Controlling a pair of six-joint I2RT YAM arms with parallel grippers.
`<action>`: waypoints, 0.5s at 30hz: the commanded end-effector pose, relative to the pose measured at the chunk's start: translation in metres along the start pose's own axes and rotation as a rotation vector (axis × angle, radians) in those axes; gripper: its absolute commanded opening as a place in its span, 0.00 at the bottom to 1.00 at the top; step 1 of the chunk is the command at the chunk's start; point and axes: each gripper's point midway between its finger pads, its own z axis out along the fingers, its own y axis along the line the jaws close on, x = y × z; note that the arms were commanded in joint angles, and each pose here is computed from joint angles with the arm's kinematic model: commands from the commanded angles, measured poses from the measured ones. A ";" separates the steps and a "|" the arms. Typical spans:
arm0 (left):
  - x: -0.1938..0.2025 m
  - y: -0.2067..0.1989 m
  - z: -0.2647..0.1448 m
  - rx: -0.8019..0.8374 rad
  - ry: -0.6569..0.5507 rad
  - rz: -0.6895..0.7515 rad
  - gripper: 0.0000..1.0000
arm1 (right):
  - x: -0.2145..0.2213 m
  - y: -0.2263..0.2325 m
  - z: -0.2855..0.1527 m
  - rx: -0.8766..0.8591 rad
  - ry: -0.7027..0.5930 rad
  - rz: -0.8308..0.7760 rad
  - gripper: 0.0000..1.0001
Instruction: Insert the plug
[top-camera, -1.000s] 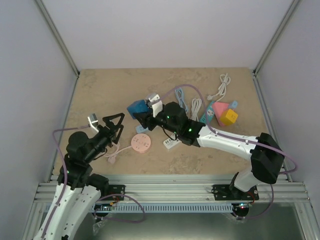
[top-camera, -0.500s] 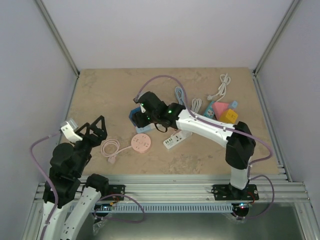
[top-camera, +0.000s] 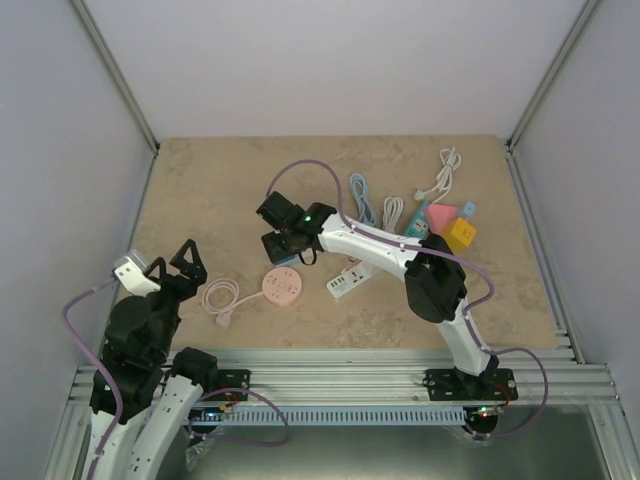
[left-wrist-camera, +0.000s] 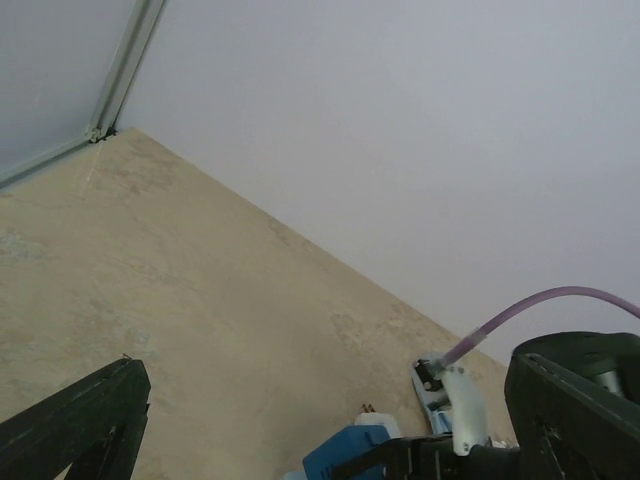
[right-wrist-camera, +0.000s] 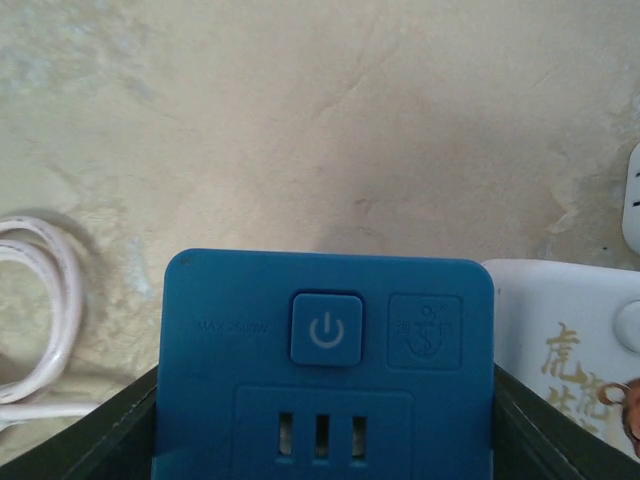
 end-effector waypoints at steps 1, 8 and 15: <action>0.000 0.008 -0.001 -0.035 -0.010 0.008 0.99 | -0.005 -0.001 0.006 0.043 0.001 0.014 0.28; 0.000 0.012 -0.001 -0.054 -0.017 0.001 0.99 | 0.002 -0.010 0.021 0.097 0.029 0.009 0.27; 0.000 0.014 -0.001 -0.065 -0.021 -0.004 0.99 | 0.005 -0.015 0.028 0.134 0.034 0.013 0.26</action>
